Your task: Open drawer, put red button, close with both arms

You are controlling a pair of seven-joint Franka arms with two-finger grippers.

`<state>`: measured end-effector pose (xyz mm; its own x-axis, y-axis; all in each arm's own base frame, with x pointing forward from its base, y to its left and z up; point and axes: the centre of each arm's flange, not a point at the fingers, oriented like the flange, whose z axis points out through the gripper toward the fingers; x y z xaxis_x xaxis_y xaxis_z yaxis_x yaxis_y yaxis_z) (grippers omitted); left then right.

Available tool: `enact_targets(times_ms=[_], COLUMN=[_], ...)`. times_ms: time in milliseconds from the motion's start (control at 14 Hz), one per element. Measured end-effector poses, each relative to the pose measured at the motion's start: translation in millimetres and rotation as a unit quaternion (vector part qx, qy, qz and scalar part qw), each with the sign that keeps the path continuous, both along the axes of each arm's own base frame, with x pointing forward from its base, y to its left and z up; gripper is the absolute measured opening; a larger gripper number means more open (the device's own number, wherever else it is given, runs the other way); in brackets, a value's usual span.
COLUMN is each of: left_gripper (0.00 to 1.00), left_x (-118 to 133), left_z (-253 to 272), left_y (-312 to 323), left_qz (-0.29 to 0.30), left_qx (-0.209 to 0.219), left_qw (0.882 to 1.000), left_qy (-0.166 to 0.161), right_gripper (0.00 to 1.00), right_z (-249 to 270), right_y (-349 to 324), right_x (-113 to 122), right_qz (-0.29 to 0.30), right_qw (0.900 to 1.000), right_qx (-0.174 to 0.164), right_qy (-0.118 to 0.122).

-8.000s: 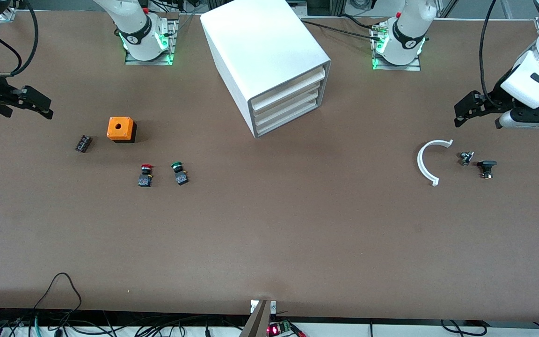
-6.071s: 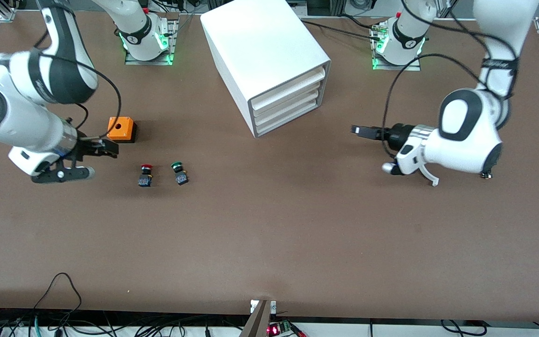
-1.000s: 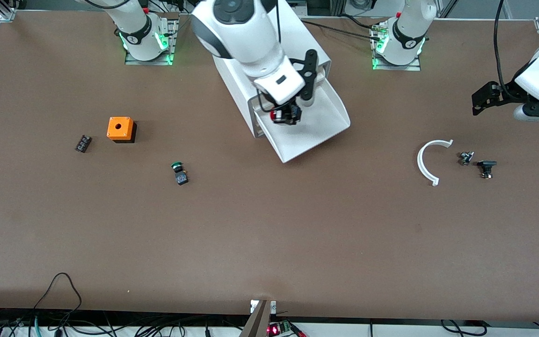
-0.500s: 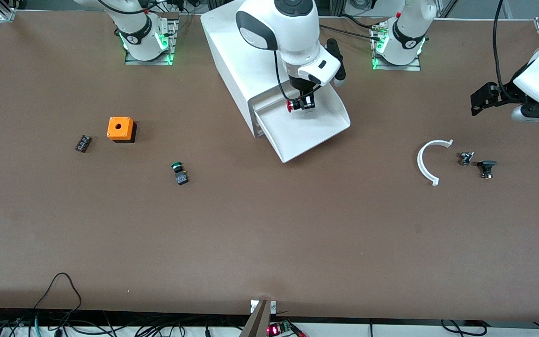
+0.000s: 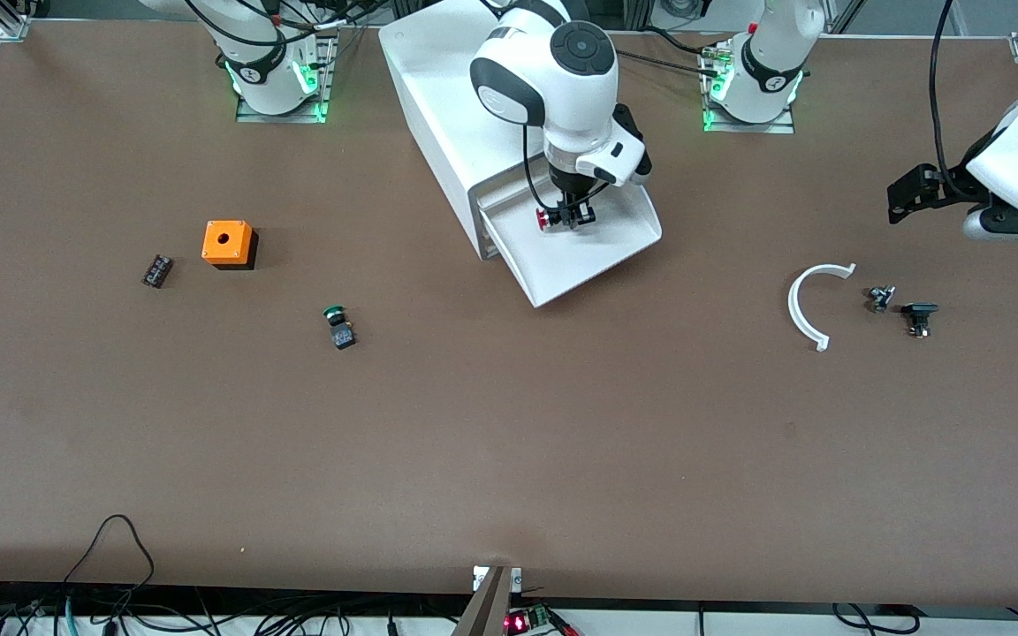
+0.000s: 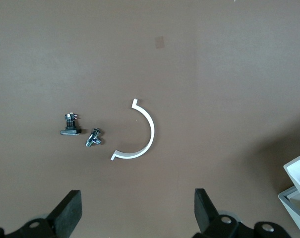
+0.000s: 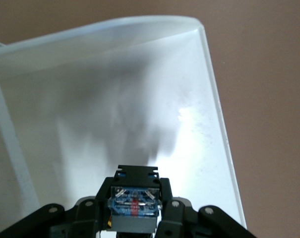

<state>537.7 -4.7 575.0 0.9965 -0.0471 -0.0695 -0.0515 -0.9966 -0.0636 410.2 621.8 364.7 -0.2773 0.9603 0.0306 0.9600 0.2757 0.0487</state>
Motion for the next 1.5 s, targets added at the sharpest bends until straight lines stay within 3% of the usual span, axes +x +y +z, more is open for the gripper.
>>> enact_targets(times_ms=[286, 357, 429, 714, 786, 1000, 1143, 1214, 1357, 1429, 1500], left_gripper=[1.00, 1.00, 1.00, 1.00, 1.00, 1.00, 1.00, 1.00, 1.00, 1.00, 1.00], left_x=[18.4, 25.3, 30.9, 39.0, 38.5, 30.9, 22.1, 16.9, 4.3, -1.9, -7.9], left_z=[-42.6, -62.8, -83.4, -150.6, -163.6, -208.4, -241.1, -255.6, -277.2, -283.1, -285.9], left_y=[-8.9, -17.3, -27.5, -71.7, -80.1, -117.0, -158.4, -179.9, -217.1, -231.7, -244.2], left_qz=[0.022, 0.031, 0.039, 0.071, 0.079, 0.094, 0.111, 0.119, 0.127, 0.129, 0.126], left_qx=[-0.002, -0.003, -0.004, -0.025, -0.036, -0.055, -0.066, -0.072, -0.078, -0.081, -0.085], left_qw=[1.000, 1.000, 0.999, 0.997, 0.996, 0.994, 0.991, 0.990, 0.989, 0.988, 0.988], left_qy=[0.000, -0.005, -0.009, -0.024, -0.028, -0.031, -0.026, -0.022, -0.007, 0.001, 0.007], right_gripper=[0.42, 0.47, 0.53, 0.94, 1.00, 1.00, 1.00, 1.00, 1.00, 1.00, 1.00], right_z=[-13.1, -15.2, -15.7, 10.3, 30.2, 102.5, 132.7, 139.5, 144.4, 144.9, 147.0], right_y=[4.2, 5.2, 5.6, 6.7, 2.8, -45.0, -92.3, -112.8, -149.0, -166.5, -184.6], right_x=[-3.6, -3.6, -3.3, 7.4, 15.9, 63.8, 103.8, 120.0, 145.5, 156.2, 166.8], right_qz=[0.015, 0.015, 0.015, -0.003, -0.023, -0.091, -0.158, -0.208, -0.336, -0.405, -0.475], right_qw=[1.000, 1.000, 1.000, 1.000, 0.999, 0.992, 0.982, 0.972, 0.935, 0.907, 0.873], right_qx=[-0.008, -0.006, -0.005, 0.017, 0.028, 0.050, 0.050, 0.049, 0.049, 0.050, 0.055], right_qy=[-0.005, -0.005, -0.006, -0.022, -0.033, -0.069, -0.089, -0.096, -0.105, -0.104, -0.098])
